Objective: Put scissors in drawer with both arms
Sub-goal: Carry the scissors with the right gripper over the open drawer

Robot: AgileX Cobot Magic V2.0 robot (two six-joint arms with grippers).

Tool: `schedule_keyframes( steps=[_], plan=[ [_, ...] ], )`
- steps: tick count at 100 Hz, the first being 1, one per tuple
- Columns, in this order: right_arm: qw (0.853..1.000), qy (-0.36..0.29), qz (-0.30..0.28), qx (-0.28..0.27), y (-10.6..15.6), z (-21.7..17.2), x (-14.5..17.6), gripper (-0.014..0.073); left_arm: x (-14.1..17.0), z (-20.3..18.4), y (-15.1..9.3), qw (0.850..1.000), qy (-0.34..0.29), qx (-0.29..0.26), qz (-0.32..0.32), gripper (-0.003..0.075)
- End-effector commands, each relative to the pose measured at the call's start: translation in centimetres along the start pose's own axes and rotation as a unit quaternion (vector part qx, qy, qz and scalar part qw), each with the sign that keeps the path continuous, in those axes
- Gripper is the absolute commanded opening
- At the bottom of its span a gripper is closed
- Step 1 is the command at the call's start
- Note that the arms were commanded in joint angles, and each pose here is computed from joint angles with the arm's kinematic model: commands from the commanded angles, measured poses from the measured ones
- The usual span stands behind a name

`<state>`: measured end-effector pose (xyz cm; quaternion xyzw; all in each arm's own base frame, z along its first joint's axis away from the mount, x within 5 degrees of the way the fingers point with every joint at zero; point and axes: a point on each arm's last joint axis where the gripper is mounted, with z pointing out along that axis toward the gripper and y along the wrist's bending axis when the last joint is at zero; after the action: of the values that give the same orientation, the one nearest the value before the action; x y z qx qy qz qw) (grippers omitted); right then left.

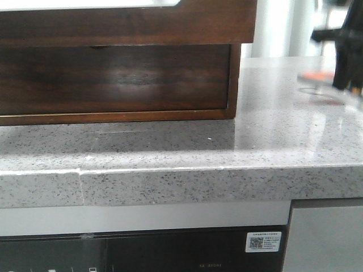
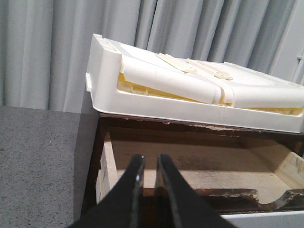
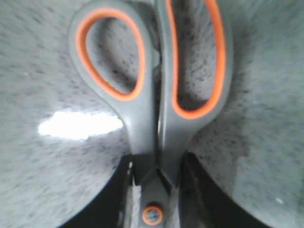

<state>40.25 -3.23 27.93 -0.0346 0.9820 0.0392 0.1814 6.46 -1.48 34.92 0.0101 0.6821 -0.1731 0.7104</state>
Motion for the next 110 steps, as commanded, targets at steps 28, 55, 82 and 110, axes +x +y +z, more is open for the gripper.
schedule_keyframes(
  steps=[28, 55, 82, 110],
  plan=[
    [0.974, -0.207, -0.096, -0.001, 4.4, -16.8, -0.1, -0.0124, -0.8, -0.1, -0.3, 0.999, 0.008, 0.007, -0.044, 0.0004],
    [0.941, -0.270, -0.199, -0.037, 10.5, -24.4, 0.7, -0.0124, -0.4, -0.1, -0.4, 0.998, 0.027, 0.009, -0.059, 0.0004],
    [0.903, -0.330, -0.263, -0.075, 14.8, -28.7, 2.1, -0.0124, -0.3, -0.1, -0.5, 0.998, 0.031, 0.017, -0.048, 0.0004],
    [0.842, -0.335, -0.407, -0.117, 20.2, -28.9, 3.9, -0.0124, -0.2, -0.1, -0.5, 0.999, 0.038, 0.014, -0.036, 0.0004]
  ],
)
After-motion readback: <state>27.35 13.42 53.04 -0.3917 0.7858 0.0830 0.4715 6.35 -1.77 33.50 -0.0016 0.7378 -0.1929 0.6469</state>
